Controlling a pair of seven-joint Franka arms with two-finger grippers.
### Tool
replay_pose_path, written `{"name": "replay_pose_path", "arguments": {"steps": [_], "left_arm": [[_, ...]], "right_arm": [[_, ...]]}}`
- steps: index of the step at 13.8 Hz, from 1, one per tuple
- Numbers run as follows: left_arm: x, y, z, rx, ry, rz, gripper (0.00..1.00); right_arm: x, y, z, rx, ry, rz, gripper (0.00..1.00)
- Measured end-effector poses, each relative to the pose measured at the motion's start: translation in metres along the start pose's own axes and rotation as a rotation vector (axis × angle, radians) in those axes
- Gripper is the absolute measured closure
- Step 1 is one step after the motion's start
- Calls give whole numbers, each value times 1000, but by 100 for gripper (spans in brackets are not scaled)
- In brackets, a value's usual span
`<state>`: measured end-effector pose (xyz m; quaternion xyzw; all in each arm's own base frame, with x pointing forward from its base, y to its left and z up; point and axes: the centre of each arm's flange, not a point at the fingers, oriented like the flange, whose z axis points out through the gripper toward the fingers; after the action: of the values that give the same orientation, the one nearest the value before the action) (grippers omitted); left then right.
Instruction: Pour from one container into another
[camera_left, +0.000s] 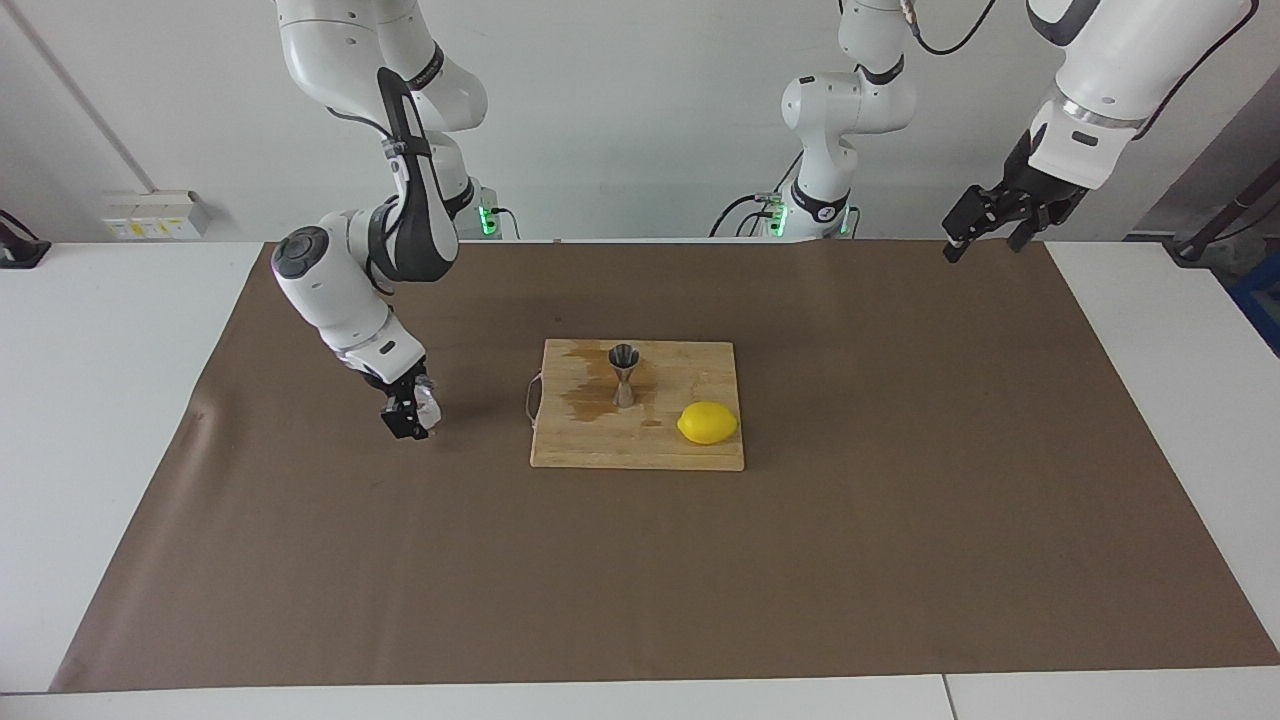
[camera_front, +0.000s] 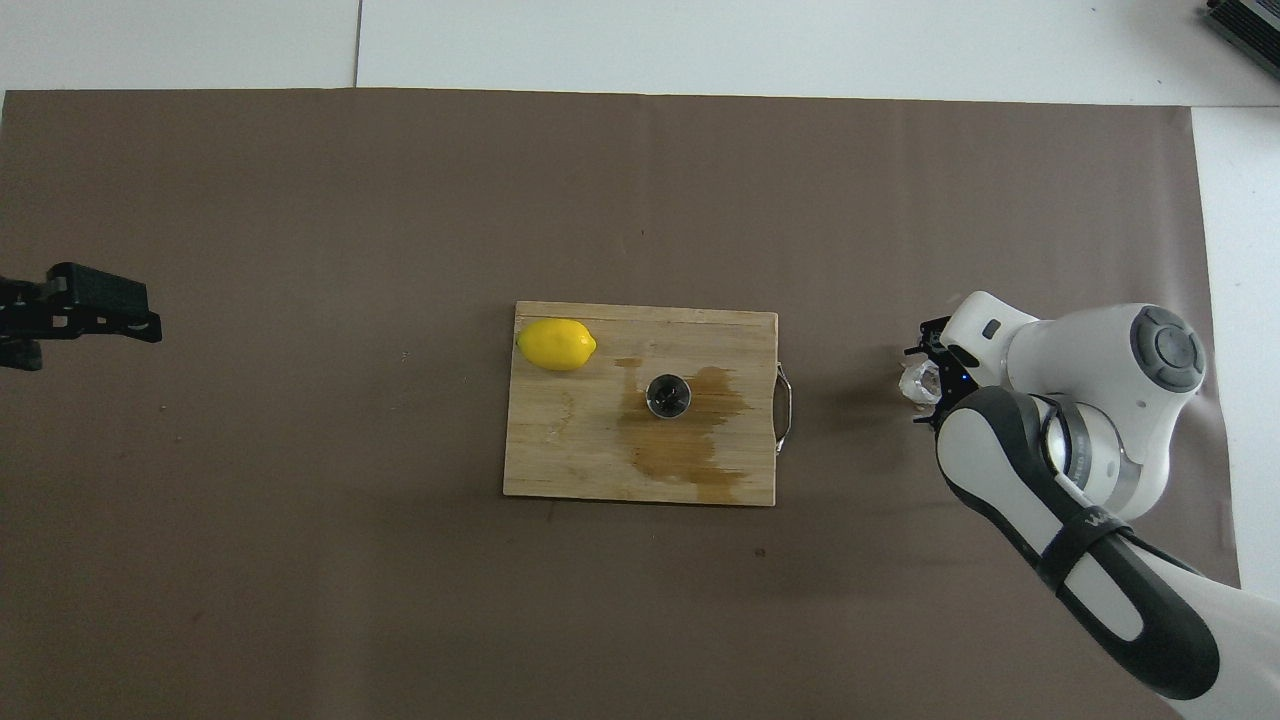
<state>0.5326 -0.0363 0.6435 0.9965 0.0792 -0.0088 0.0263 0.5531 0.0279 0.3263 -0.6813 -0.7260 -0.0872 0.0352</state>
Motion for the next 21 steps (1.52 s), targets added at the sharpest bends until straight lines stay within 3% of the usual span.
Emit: {"name": "replay_pose_path", "arguments": {"steps": [5, 14, 16, 19, 21], "left_arm": [[0, 0, 0, 0, 0, 0, 0], [0, 0, 0, 0, 0, 0, 0], [0, 0, 0, 0, 0, 0, 0], [0, 0, 0, 0, 0, 0, 0], [0, 0, 0, 0, 0, 0, 0]], "right_arm": [[17, 25, -57, 6, 25, 120, 0], [22, 68, -149, -175, 57, 441, 0], [24, 70, -155, -182, 68, 581, 0], [28, 65, -170, -188, -8, 837, 0], [36, 63, -191, -196, -9, 1066, 0]]}}
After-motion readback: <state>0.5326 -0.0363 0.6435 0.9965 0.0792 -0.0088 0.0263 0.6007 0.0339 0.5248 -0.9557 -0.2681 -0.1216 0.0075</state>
